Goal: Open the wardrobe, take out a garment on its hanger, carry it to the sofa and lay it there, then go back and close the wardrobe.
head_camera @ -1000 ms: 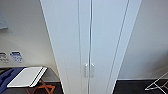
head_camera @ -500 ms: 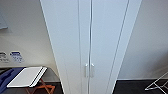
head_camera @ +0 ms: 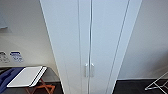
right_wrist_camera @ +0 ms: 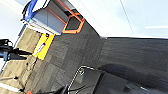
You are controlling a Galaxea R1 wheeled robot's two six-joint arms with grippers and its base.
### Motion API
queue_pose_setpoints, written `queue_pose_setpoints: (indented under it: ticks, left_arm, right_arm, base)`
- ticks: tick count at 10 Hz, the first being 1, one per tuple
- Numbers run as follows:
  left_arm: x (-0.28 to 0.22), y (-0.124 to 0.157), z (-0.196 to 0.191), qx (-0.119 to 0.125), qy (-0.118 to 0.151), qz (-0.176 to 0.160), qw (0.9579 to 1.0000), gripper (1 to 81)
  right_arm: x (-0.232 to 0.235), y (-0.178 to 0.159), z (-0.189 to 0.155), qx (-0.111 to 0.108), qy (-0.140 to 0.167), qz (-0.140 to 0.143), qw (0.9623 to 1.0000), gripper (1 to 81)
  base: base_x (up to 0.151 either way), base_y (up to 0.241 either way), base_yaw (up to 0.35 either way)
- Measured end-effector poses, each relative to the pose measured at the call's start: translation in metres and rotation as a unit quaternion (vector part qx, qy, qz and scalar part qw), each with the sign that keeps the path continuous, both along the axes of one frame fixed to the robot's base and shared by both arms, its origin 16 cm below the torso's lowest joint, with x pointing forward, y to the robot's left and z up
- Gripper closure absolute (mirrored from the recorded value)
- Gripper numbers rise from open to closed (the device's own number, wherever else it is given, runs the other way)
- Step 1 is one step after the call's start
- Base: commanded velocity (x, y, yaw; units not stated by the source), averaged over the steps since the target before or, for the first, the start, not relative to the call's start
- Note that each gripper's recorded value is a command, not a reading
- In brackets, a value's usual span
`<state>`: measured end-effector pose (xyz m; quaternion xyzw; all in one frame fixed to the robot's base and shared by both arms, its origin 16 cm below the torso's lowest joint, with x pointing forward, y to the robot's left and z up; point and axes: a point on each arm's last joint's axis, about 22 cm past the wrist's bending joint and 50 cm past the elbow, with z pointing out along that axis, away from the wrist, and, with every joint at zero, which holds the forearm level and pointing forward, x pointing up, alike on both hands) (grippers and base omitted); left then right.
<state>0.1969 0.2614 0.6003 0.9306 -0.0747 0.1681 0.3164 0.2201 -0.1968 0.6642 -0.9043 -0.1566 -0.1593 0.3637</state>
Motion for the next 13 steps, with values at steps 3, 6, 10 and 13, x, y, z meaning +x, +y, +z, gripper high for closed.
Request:
queue_pose_setpoints:
  ticks: [3, 6, 10, 13]
  left_arm:
    - [0.083, -0.002, 0.052, -0.008, -0.062, -0.014, 0.998, 1.0]
    - [0.149, -0.011, 0.089, 0.003, -0.097, -0.034, 0.9947, 1.0]
    - [0.245, -0.026, 0.151, -0.008, -0.14, -0.018, 0.99, 1.0]
    - [0.312, -0.048, 0.187, -0.027, -0.152, 0.011, 0.9879, 1.0]
  right_arm:
    - [0.075, 0.019, 0.055, 0.006, -0.058, 0.029, 0.9979, 1.0]
    - [0.128, 0.025, 0.091, 0.001, -0.085, 0.034, 0.9958, 1.0]
    - [0.196, 0.074, 0.135, 0.031, -0.108, 0.035, 0.993, 1.0]
    - [0.242, 0.082, 0.143, 0.023, -0.109, 0.015, 0.9937, 1.0]
  base:
    - [0.0, 0.0, 0.0]
    - [0.0, 0.0, 0.0]
    - [0.0, 0.0, 0.0]
    - [0.0, 0.0, 0.0]
